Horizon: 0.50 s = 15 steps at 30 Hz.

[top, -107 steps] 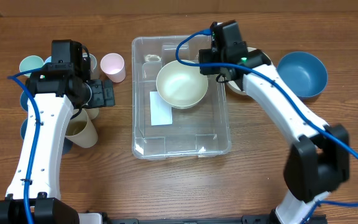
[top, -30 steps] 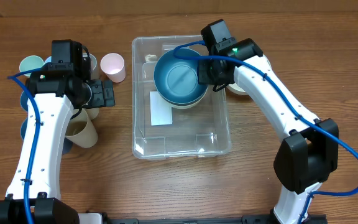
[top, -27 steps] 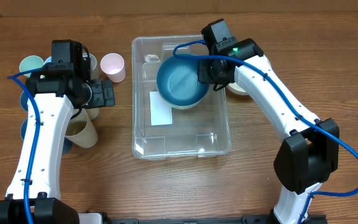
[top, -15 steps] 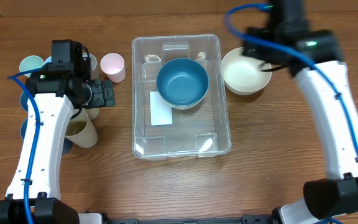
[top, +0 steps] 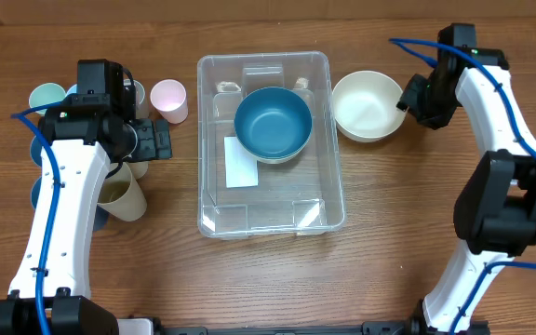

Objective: Pack container
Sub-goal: 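Grasp the remaining cream bowl with the right gripper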

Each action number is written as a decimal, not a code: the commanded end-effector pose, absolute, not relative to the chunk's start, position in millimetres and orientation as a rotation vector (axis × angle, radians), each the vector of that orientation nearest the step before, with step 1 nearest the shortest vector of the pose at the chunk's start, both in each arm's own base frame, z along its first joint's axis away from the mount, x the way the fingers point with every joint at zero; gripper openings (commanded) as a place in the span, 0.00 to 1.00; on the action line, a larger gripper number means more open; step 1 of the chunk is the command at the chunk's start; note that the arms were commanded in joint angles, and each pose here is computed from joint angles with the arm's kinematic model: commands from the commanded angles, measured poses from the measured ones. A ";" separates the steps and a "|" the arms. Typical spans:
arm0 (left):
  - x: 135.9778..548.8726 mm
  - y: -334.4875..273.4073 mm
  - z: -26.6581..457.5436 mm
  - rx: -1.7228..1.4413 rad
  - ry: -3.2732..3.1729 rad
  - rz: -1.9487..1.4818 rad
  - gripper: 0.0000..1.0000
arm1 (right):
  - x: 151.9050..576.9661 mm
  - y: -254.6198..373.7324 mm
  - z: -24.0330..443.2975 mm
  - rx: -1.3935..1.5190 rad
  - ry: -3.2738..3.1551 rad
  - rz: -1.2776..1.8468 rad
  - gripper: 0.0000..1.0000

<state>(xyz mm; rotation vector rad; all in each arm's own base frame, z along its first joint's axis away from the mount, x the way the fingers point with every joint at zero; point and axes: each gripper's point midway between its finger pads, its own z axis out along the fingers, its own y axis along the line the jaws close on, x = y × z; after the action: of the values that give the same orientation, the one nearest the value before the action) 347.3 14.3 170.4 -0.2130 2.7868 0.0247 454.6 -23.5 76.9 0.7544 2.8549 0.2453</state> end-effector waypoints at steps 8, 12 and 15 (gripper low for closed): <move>352.4 15.1 176.3 -0.190 2.770 0.026 1.00 | 448.7 -14.6 43.4 0.800 2.884 0.304 0.36; 352.4 15.1 176.3 -0.190 2.770 0.027 1.00 | 451.6 -16.6 41.7 0.808 2.867 0.298 0.04; 352.4 15.1 176.3 -0.190 2.770 0.027 1.00 | 451.2 -27.1 49.6 0.816 2.856 0.218 0.04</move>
<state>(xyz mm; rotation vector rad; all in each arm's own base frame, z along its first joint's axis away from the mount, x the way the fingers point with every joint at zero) 347.3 14.2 170.4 -0.2129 2.7868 0.0241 449.6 -18.6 43.4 0.8068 2.8729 0.2824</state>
